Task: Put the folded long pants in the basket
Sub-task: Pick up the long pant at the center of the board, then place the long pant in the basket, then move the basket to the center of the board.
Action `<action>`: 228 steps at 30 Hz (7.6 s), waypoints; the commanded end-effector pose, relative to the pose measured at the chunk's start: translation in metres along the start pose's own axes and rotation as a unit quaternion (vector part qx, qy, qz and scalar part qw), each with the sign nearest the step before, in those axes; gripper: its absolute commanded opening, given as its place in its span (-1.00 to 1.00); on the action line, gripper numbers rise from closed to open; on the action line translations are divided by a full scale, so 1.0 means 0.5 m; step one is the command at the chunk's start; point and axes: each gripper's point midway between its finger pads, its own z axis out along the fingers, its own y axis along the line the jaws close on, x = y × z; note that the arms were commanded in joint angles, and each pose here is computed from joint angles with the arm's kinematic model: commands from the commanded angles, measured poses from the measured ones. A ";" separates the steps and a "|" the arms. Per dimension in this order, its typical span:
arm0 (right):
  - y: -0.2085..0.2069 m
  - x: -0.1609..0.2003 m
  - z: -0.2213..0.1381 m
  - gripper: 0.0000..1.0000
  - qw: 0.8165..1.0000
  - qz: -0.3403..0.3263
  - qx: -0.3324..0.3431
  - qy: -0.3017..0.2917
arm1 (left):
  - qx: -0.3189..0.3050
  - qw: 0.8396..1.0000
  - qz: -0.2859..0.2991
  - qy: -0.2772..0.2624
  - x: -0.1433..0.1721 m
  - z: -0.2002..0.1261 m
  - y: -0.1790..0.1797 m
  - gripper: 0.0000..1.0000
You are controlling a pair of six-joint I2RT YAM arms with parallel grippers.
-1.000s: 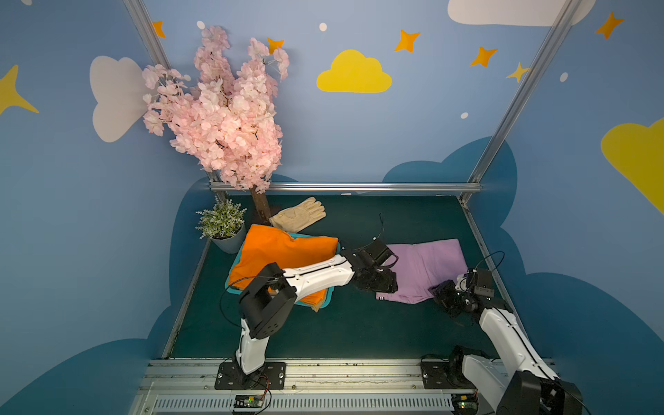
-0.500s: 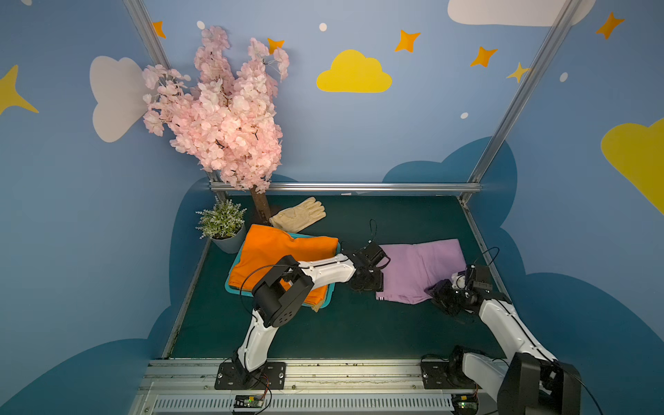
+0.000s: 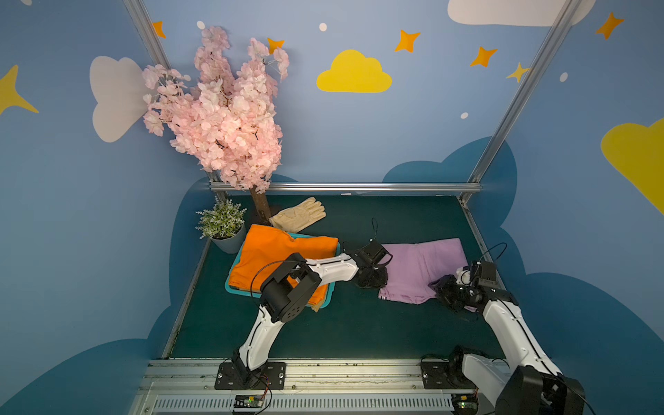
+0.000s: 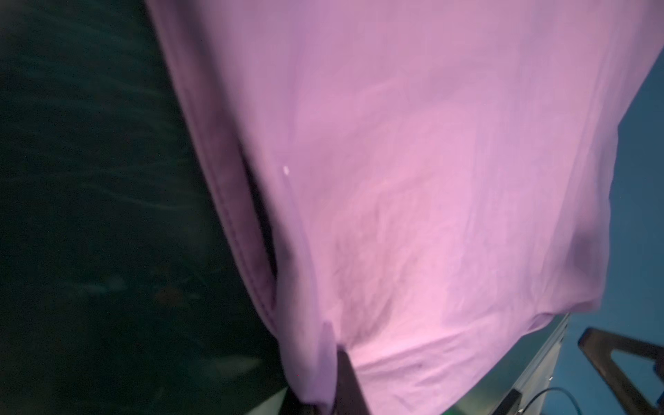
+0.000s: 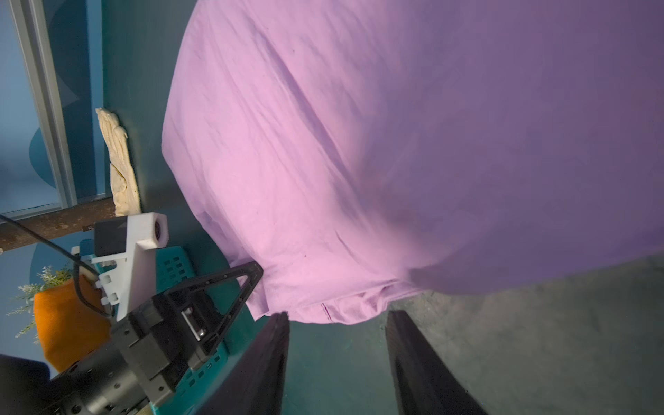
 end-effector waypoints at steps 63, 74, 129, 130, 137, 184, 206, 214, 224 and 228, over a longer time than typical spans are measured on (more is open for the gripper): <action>0.047 -0.130 -0.055 -1.00 0.999 -0.010 0.020 -0.029 | -0.110 0.983 0.144 -0.028 -0.055 -0.279 0.021 -0.95; 0.197 -0.094 -0.175 -1.00 0.993 -0.038 -0.089 -0.062 | -0.132 0.963 0.198 -0.130 -0.062 -0.509 -0.041 -0.95; 0.770 0.392 0.031 -1.00 0.930 -0.272 -0.221 0.112 | -0.328 0.863 -0.116 -0.367 -0.096 -1.012 0.623 -0.95; 0.769 0.396 0.035 -1.00 0.930 -0.272 -0.221 0.114 | -0.329 0.861 -0.118 -0.370 -0.086 -1.008 0.626 -0.95; 0.812 0.346 0.025 -1.00 0.931 -0.263 -0.232 0.100 | -0.249 0.885 -0.106 -0.379 -0.132 -1.030 0.571 -0.95; 0.657 0.458 0.069 -1.00 0.939 -0.200 -0.169 0.225 | -0.371 0.877 -0.156 -0.265 -0.035 -0.879 0.756 -0.95; 0.552 0.364 0.071 0.12 0.941 -0.259 -0.143 0.163 | -0.344 0.877 -0.157 -0.297 -0.022 -0.877 0.722 -0.70; 0.518 0.390 0.143 -0.04 0.919 -0.272 -0.175 0.224 | -0.323 0.886 -0.175 -0.284 -0.016 -0.856 0.718 -0.47; 0.520 0.450 0.228 -0.11 0.909 -0.293 -0.159 0.251 | -0.321 0.889 -0.183 -0.271 -0.004 -0.841 0.721 -0.39; 0.500 0.467 0.267 -0.40 0.907 -0.298 -0.139 0.263 | -0.316 0.888 -0.184 -0.279 -0.005 -0.848 0.714 -0.39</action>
